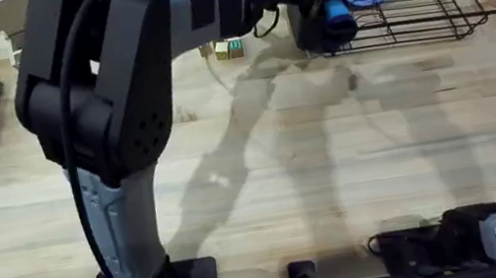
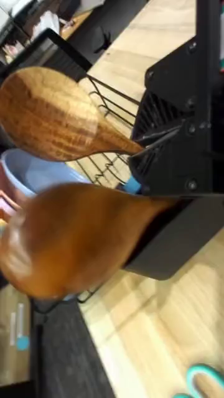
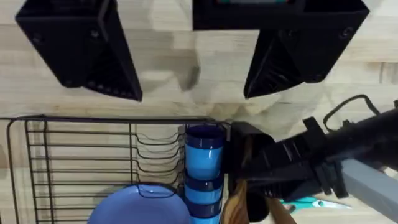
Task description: Pick up the spoon on the table one by one and put them onto the rack
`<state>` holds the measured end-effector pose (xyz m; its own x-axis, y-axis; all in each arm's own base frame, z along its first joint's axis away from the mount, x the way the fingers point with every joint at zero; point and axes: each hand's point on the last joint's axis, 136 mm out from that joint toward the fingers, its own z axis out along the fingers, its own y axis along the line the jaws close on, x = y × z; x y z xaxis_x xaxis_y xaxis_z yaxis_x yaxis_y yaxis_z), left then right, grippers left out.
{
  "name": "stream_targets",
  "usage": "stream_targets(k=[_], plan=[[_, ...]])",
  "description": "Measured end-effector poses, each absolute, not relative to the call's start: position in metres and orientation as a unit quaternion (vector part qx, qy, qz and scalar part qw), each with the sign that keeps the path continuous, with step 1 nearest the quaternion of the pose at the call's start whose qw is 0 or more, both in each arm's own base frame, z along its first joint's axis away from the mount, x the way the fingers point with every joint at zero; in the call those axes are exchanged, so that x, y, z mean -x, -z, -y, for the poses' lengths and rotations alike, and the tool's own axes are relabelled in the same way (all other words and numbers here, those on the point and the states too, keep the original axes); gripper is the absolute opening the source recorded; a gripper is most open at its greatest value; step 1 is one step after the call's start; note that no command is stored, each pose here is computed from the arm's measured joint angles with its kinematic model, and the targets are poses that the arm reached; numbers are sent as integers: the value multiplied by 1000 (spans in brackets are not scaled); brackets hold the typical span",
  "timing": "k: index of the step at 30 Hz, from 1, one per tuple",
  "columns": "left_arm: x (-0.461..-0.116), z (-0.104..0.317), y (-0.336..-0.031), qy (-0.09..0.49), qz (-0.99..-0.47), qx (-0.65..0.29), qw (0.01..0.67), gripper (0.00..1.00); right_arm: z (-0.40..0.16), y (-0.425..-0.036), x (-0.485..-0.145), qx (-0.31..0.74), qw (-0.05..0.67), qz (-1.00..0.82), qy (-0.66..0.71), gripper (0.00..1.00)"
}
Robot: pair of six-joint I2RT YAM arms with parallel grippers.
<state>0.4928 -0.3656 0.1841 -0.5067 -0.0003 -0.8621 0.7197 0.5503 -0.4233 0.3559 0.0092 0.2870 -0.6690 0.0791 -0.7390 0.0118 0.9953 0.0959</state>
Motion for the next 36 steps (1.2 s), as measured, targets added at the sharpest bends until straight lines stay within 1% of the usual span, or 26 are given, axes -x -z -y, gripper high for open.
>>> stream_targets(k=[4,8,9,11,12,13,17,20,22,23,25,26,31,36], plan=[[-491,363,-175,407,-777,-231,421,45,-9,-290,-358,-25,413,-909,-42,992],[-491,363,-175,406,-777,-232,421,46,-9,-290,-359,-25,414,-909,-42,992],[-491,363,-175,406,-777,-233,421,62,-9,-290,-359,-25,414,-909,-42,992],[-491,363,-174,405,-778,-233,420,188,-9,-290,-359,-25,414,-909,-42,992],[-490,363,-173,406,-778,-234,418,293,-9,-291,-359,-24,415,-909,-42,992],[-489,363,-173,408,-778,-236,416,372,-9,-290,-359,-25,415,-909,-42,992],[-486,368,-176,414,-772,-243,417,618,-9,-290,-359,-25,415,-909,-42,992],[-484,369,-180,412,-768,-252,421,837,-9,-290,-359,-24,415,-909,-42,992],[-483,368,-182,409,-767,-257,423,959,-9,-290,-359,-24,415,-909,-42,992],[-482,367,-183,406,-767,-259,423,985,-9,-290,-359,-24,415,-909,-42,992],[-482,365,-186,402,-768,-261,425,994,-9,-290,-359,-24,415,-909,-42,992],[-480,354,-200,395,-771,-260,428,995,-9,-290,-359,-24,415,-909,-42,992],[-474,334,-230,386,-775,-252,431,995,-9,-290,-359,-25,415,-909,-42,992],[-465,313,-251,370,-788,-240,429,995,-9,-290,-359,-24,415,-909,-42,992]])
